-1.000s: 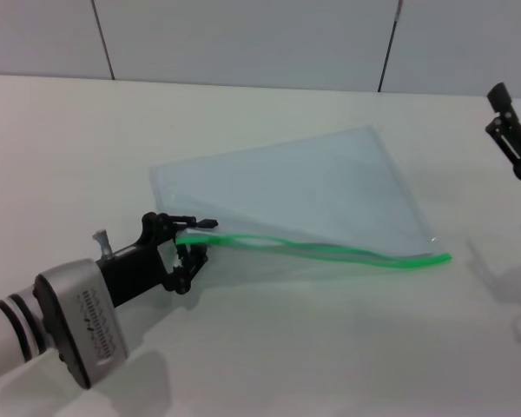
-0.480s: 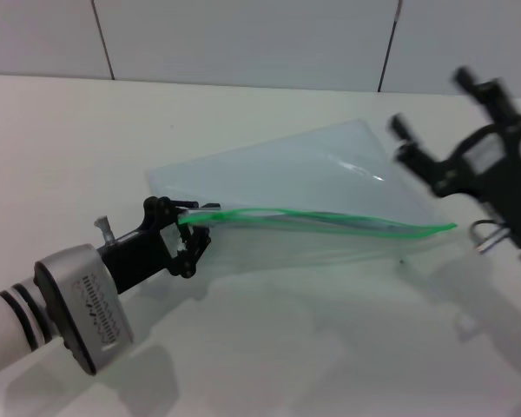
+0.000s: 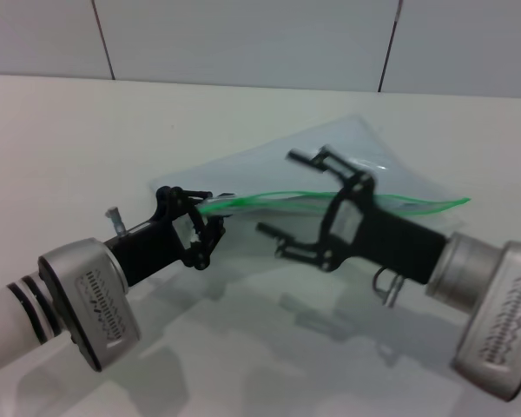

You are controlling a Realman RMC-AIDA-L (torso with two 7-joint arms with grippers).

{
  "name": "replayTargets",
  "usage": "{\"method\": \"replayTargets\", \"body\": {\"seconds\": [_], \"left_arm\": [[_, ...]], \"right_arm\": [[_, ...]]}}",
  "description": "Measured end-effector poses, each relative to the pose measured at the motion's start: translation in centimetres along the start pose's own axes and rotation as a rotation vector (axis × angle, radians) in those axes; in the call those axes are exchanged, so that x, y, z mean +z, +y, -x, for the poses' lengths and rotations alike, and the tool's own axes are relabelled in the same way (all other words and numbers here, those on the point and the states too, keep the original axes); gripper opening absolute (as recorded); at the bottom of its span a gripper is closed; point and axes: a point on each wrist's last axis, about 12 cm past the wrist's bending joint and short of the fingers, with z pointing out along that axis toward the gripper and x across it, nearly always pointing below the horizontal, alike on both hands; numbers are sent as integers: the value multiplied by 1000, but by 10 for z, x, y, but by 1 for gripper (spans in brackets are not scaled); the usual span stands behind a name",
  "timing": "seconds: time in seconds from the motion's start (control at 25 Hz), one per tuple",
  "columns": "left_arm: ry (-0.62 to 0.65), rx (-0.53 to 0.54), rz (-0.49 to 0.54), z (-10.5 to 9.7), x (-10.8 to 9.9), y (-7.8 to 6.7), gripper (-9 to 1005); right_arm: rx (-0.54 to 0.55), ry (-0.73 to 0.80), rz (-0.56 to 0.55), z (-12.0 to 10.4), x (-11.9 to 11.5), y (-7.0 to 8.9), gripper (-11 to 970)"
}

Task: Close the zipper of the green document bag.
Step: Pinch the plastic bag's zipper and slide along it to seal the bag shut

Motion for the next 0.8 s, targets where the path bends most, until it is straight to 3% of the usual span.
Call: {"method": "replayTargets", "body": {"seconds": [0.32, 0.8], "left_arm": [[-21, 4, -8, 3, 2, 0, 62], [-26, 8, -18, 4, 3, -1, 59]], "right_arm": [[-146, 38, 76, 1, 20, 8, 858], [-275, 94, 46, 2, 29, 17, 820]]}}
